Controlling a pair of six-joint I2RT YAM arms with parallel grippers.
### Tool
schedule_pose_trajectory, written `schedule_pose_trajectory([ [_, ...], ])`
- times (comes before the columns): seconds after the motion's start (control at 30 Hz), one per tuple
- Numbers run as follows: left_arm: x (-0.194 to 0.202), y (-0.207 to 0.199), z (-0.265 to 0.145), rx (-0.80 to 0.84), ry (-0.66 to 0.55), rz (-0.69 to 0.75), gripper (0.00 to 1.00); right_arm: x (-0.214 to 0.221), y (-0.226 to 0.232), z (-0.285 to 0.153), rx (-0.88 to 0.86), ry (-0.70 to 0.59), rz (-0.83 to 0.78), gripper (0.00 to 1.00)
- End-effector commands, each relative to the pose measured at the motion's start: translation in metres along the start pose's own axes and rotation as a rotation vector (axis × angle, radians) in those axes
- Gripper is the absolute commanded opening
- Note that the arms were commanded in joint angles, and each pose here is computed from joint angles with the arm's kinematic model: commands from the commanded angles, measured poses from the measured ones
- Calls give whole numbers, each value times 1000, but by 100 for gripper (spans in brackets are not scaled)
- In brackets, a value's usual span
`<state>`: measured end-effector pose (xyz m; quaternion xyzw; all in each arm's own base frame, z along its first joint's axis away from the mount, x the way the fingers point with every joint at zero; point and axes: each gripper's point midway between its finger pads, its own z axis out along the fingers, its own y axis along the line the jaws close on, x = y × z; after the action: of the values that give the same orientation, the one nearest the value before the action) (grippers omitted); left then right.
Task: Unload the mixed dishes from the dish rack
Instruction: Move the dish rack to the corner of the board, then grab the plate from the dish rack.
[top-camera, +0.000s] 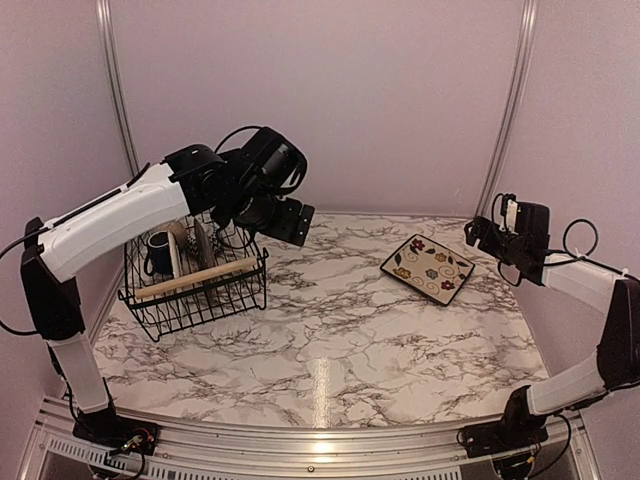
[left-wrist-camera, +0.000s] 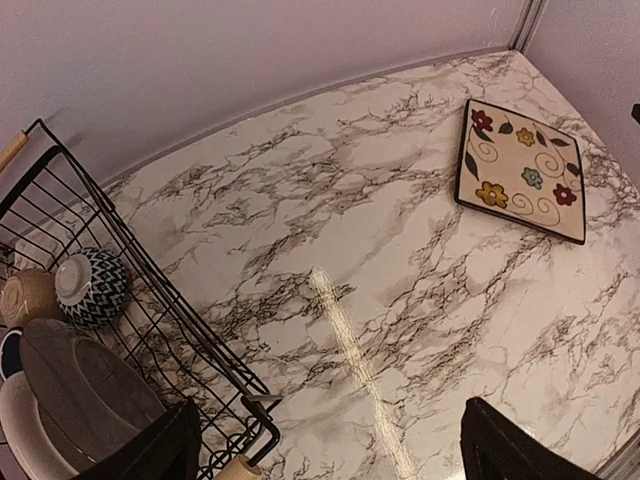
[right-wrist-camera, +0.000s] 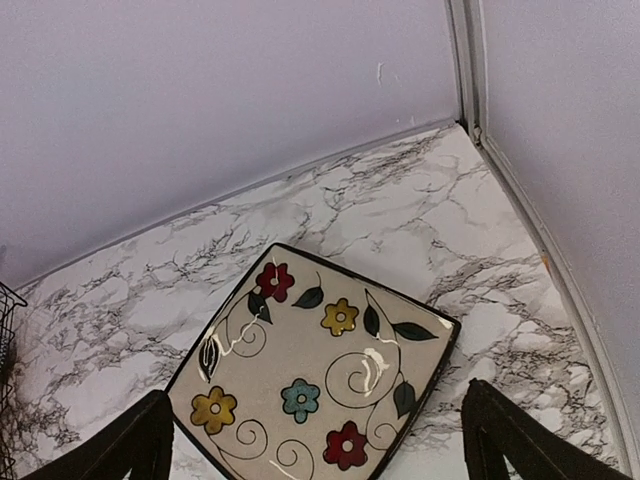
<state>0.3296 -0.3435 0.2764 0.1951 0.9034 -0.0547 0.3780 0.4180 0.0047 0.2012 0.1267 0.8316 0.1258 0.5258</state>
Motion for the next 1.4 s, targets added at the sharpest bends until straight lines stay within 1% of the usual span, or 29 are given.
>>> schedule_pose_trajectory([
  [0.0, -17, 23, -24, -81, -46, 22, 93, -15, 18, -8, -39, -17, -29, 96],
  [0.17, -11, 58, -39, -172, -78, -45, 94, -5, 41, -7, -79, 11, -89, 97],
  [0.33, -7, 98, -64, -250, -155, -183, 94, -5, 70, -7, -76, 56, -148, 98],
  [0.4, -5, 117, -74, -287, -194, -277, 96, -6, 88, -7, -97, 85, -168, 98],
  [0.47, 4, 137, -78, -311, -205, -389, 99, -5, 103, -4, -95, 137, -198, 98],
  [0.57, 20, 153, -77, -278, -212, -519, 99, -3, 113, -1, -35, 173, -265, 99],
  [0.63, 31, 164, -74, -274, -223, -587, 99, -7, 116, -3, -14, 158, -272, 99],
  [0.7, 44, 177, -71, -291, -221, -664, 99, -10, 121, -8, -45, 137, -279, 98],
  [0.77, 55, 184, -60, -289, -200, -726, 99, -16, 123, -16, -72, 79, -262, 98],
  [0.9, 58, 185, -41, -287, -174, -774, 97, -17, 137, -35, -188, 22, -258, 98],
  [1.03, 53, 182, -27, -302, -158, -779, 95, -9, 155, -42, -303, 51, -257, 98],
  [1.13, 55, 182, -14, -335, -136, -789, 92, -11, 157, -43, -309, 55, -245, 98],
  [1.23, 55, 183, -3, -381, -106, -795, 92, -13, 161, -49, -336, 46, -240, 98],
  [1.37, 55, 185, 10, -426, -95, -778, 91, -14, 166, -59, -373, 23, -251, 98],
])
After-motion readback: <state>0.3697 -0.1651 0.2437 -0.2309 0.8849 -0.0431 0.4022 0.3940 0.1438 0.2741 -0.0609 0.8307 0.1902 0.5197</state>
